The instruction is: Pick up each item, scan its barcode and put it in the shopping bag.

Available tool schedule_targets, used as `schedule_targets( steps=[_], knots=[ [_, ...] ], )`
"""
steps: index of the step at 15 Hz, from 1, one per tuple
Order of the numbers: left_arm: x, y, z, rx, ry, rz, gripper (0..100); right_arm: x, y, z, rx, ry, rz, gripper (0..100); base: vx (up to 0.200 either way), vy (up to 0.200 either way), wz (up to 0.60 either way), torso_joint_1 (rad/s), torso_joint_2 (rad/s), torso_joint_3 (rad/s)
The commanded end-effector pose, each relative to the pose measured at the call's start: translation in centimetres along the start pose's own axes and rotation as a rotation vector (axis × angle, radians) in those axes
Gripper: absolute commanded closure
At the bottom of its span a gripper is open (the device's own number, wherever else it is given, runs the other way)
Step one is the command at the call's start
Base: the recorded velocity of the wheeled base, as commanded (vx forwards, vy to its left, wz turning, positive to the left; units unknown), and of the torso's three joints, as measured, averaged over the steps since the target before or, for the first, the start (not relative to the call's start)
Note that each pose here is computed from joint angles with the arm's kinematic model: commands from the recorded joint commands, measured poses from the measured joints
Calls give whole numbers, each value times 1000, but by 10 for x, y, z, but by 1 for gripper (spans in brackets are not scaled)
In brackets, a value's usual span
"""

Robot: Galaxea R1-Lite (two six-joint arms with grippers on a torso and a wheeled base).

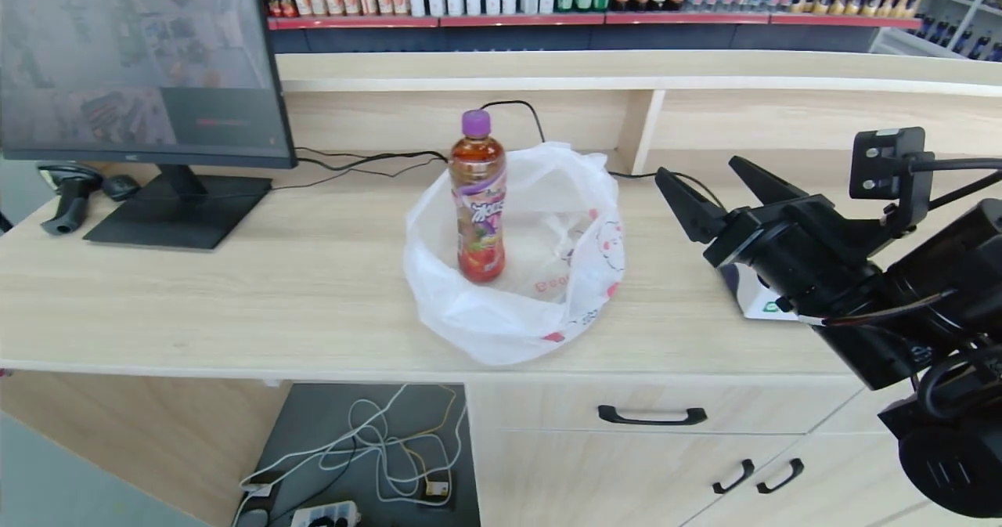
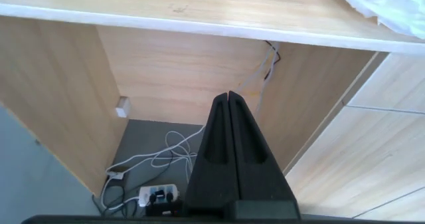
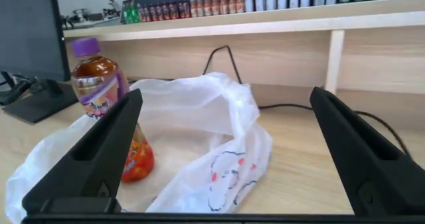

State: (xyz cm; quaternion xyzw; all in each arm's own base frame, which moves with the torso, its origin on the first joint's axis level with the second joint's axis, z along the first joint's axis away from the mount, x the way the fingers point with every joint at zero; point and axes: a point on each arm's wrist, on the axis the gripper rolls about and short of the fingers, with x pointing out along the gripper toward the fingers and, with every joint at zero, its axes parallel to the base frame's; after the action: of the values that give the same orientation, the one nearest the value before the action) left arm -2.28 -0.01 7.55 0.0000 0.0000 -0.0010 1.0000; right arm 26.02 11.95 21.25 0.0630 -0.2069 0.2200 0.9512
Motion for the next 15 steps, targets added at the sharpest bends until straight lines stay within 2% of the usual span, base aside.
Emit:
schedule_targets(
  steps=[1, 3, 15],
  knots=[
    [0, 0, 0, 0, 0, 0, 100, 2, 2, 1, 4, -8, 8, 0, 0, 0, 0, 0, 0, 0],
    [0, 0, 0, 0, 0, 0, 100, 1, 4, 0, 4, -3, 12, 0, 0, 0, 0, 0, 0, 0],
    [0, 0, 0, -3, 2, 0, 100, -5, 2, 0, -12, 10, 6, 0, 0, -200, 0, 3, 2, 3]
  ],
)
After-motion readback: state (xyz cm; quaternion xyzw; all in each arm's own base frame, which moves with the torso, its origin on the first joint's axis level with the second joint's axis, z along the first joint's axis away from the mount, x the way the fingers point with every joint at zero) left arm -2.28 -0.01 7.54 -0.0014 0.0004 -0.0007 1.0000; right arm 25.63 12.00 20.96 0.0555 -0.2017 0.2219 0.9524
